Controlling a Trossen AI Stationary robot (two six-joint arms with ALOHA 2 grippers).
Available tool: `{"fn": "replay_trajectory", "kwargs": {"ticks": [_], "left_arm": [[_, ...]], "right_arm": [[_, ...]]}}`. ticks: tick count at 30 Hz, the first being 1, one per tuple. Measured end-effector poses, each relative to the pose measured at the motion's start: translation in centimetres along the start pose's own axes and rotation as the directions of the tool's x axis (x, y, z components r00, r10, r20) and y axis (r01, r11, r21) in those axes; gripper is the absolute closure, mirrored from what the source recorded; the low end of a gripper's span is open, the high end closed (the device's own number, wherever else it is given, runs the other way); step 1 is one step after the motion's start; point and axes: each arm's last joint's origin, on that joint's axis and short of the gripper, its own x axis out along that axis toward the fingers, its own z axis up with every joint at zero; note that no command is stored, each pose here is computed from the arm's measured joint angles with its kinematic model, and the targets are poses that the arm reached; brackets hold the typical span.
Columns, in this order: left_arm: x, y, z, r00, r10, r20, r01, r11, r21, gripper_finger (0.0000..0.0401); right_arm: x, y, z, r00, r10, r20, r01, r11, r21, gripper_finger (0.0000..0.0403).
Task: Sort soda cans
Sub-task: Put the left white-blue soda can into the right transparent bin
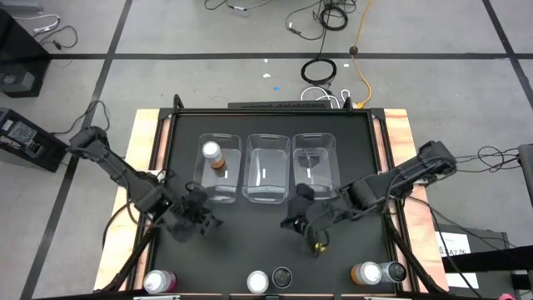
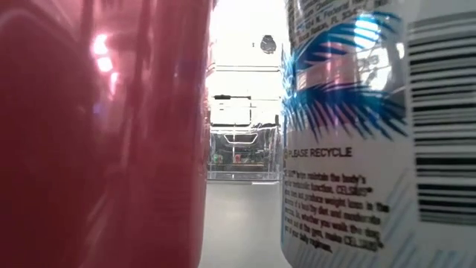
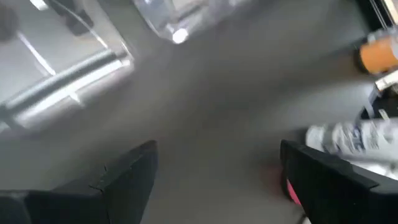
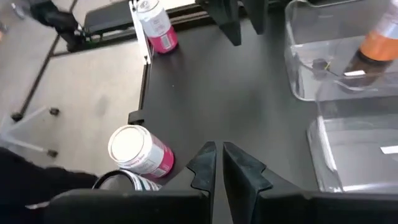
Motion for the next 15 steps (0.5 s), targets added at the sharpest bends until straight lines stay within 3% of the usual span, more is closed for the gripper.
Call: {"fn": "replay_trajectory", "kwargs": {"ticks": [9,15], "left_arm": [[-0.3,-0.4,-2.7,0.997,-0.029,-0.069,0.032,0.998,0.047,0.0056],[-0.7,-0.3,-3.7,0.991,-0.036,-0.130,0.048,0.995,0.084,0.0056]], "right_arm": [[5.6,2.8,1.8,0.993,-0.001,-0.117,-0.003,0.999,-0.032,0.0383],[8.9,4.9,3.0,0.993,0.008,-0.114,-0.012,0.999,-0.034,0.0383]]}}
